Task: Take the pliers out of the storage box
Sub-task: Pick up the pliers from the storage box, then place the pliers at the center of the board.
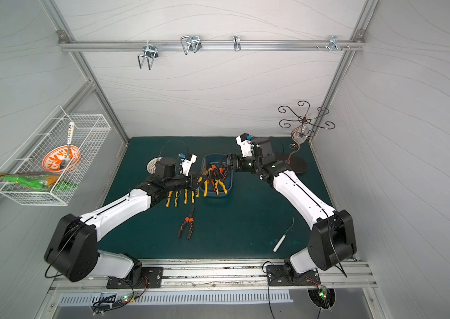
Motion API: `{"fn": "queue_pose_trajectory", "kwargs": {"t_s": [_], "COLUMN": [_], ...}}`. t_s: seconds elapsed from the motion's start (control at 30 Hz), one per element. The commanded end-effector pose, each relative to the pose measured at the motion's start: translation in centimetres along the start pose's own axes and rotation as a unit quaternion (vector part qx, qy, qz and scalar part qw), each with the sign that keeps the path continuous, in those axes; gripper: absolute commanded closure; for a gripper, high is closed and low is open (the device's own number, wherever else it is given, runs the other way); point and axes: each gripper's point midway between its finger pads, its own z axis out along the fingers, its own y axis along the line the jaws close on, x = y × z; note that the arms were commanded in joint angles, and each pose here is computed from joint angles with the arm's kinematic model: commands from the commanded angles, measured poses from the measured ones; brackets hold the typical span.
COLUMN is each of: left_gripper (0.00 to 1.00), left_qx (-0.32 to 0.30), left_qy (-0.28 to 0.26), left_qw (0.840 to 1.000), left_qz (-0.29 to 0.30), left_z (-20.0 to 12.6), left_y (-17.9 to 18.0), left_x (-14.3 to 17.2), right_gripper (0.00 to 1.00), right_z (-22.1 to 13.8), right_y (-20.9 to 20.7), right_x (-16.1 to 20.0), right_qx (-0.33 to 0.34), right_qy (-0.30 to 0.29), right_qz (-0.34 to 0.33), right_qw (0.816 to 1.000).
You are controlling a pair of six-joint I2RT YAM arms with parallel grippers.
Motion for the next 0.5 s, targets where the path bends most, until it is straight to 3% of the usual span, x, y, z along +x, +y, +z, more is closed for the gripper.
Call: {"fn": "queue_pose_trajectory", "kwargs": {"t_s": [0.0,0.27,0.47], "left_gripper": [1.00,1.00,1.00], "left_qx": [-0.045,-0.167,-0.243], "left_qy": [0.016,0.092,0.142], "left_qw": [0.999,0.975,0.948], "left_qz": [-0.002,-0.118,-0.150], "left_z": [-2.6,-6.9,-8.8], "left_y": [0.9,6.1,9.1], "left_x": [1.6,9.3,13.2], "right_gripper": [0.01,0.01,0.01], "right_z": [-0.5,0.8,1.1], "right_y": [2.6,7.7,10.8], "right_x": [1.3,7.0,10.7], "right_qx": [-0.055,-0.099,-0.134], "right_qy": [0.000,0.048,0.093], "right_qz": [-0.071,-0.220,-0.294], "right_qw": [0.996,0.969,0.942]}}
